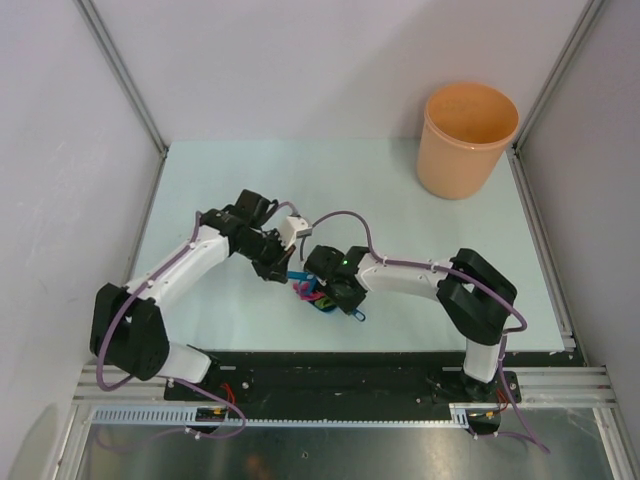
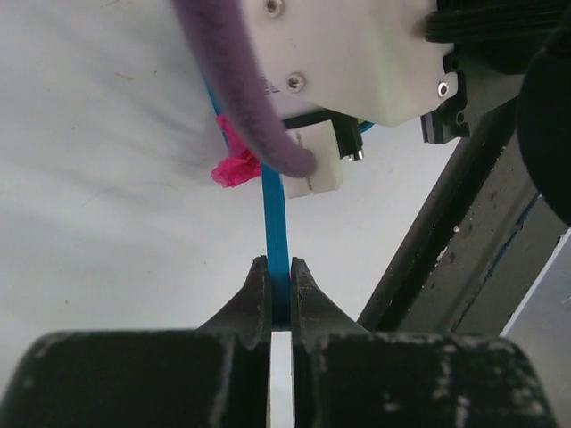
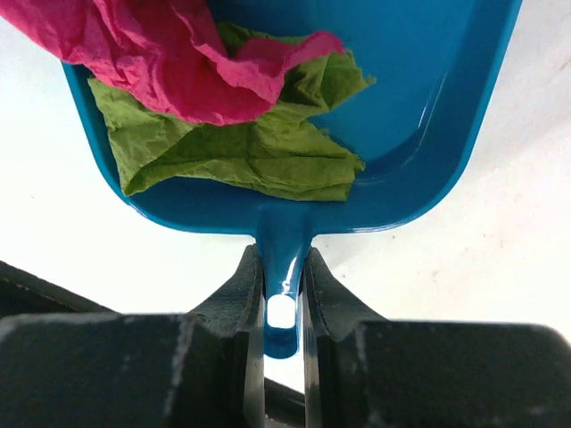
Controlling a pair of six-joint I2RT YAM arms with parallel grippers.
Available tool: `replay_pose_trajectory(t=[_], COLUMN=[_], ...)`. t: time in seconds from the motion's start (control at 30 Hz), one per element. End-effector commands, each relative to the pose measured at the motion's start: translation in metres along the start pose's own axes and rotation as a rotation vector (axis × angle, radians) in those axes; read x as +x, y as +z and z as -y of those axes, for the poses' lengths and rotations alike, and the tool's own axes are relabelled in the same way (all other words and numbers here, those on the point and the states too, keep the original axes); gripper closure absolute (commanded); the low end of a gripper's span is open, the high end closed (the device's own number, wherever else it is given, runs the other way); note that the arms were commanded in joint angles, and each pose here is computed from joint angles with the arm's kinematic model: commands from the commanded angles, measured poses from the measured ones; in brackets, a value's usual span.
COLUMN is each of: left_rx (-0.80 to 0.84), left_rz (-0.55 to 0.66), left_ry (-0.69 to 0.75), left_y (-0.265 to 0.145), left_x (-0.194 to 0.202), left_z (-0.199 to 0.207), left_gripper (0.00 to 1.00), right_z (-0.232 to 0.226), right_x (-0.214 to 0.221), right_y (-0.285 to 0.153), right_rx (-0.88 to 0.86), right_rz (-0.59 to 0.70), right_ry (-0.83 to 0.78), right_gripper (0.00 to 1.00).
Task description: Sweep away the paper scraps from the table
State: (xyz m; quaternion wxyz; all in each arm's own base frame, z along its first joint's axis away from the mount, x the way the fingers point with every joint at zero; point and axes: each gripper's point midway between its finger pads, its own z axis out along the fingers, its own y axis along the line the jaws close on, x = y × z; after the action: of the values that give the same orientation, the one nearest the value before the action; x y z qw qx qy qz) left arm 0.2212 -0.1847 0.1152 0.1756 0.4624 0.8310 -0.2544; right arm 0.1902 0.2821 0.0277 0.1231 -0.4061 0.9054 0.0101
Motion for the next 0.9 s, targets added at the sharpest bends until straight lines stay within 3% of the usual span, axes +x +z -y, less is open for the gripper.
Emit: replay_pose_trajectory(t=[0.0, 0.4, 0.67, 0.87], left_rx=[0.040, -0.045, -0.252, -0.420], left_rz=[0.142, 0.214, 0.377, 0.272], left_ry=[0.038, 0.042, -0.071, -0.149], left_y=[-0.033, -0.063, -0.135, -0.137], left_x=[-0.032, -0.046, -0.073, -0.043], left_z=[0.014, 0.005, -0.046, -0.090], left_gripper=[1.00, 1.00, 1.00, 1.00], right_z=[-0.004, -0.013, -0.007, -0.006], right_x=[-0.030, -0.037, -0.021, -0.016], right_y=[-0.006, -0.035, -0.053, -0.083], right_rx=[0.002, -0.080, -0.072, -0.087], right_rz=[0.148, 0.331, 0.303, 0.317], right_ry=[-0.030, -0.040, -0.063, -0.076], right_gripper=[1.00, 1.00, 1.00, 1.00])
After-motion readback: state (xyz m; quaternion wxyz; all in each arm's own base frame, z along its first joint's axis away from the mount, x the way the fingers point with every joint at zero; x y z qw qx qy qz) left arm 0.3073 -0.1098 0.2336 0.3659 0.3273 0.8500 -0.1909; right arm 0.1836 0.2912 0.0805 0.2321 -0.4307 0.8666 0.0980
